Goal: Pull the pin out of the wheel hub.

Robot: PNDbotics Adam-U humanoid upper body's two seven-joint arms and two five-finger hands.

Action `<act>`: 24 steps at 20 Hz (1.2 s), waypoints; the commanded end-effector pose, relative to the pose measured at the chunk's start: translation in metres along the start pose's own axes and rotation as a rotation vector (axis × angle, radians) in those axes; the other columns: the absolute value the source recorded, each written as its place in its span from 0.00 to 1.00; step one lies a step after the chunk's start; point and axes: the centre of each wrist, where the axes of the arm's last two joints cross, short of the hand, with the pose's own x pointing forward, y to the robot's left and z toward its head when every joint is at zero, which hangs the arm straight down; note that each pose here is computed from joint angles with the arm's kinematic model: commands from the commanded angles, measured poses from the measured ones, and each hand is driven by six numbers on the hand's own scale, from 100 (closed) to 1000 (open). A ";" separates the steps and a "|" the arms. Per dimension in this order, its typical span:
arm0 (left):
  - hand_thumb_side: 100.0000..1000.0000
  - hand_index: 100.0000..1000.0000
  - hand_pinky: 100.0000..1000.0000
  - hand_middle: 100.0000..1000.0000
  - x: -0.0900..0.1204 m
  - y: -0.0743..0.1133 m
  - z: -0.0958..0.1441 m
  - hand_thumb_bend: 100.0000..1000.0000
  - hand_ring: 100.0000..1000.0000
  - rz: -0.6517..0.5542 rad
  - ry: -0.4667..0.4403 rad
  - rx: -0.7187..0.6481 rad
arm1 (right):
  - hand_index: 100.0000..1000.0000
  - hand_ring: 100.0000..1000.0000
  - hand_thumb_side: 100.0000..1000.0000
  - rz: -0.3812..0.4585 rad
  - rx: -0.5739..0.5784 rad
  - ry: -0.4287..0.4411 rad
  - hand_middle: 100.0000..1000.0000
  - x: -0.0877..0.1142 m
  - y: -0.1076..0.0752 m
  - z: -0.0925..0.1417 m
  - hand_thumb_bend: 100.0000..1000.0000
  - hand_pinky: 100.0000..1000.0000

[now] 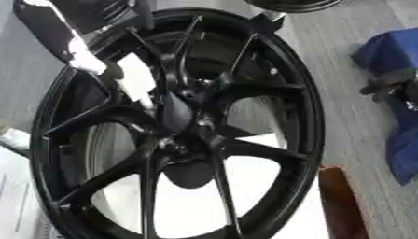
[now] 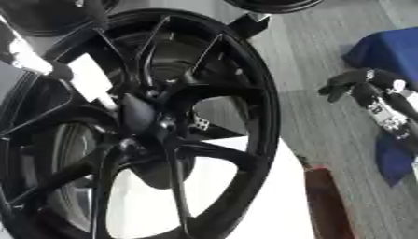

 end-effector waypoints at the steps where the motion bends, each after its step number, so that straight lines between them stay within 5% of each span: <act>1: 0.38 0.84 0.88 0.78 0.004 0.016 0.022 0.41 0.86 -0.165 -0.076 -0.112 | 0.70 0.71 0.66 0.048 0.016 -0.010 0.49 0.010 -0.007 -0.001 0.00 0.94; 10: 0.41 0.83 0.88 0.78 0.020 0.020 0.029 0.38 0.86 -0.144 -0.131 -0.080 | 0.70 0.71 0.66 0.053 0.021 -0.007 0.48 0.010 -0.007 -0.002 0.00 0.94; 24: 0.38 0.83 0.88 0.78 0.020 -0.003 0.013 0.47 0.86 -0.216 -0.117 -0.205 | 0.70 0.71 0.66 0.046 0.026 -0.019 0.49 0.011 -0.007 -0.005 0.00 0.94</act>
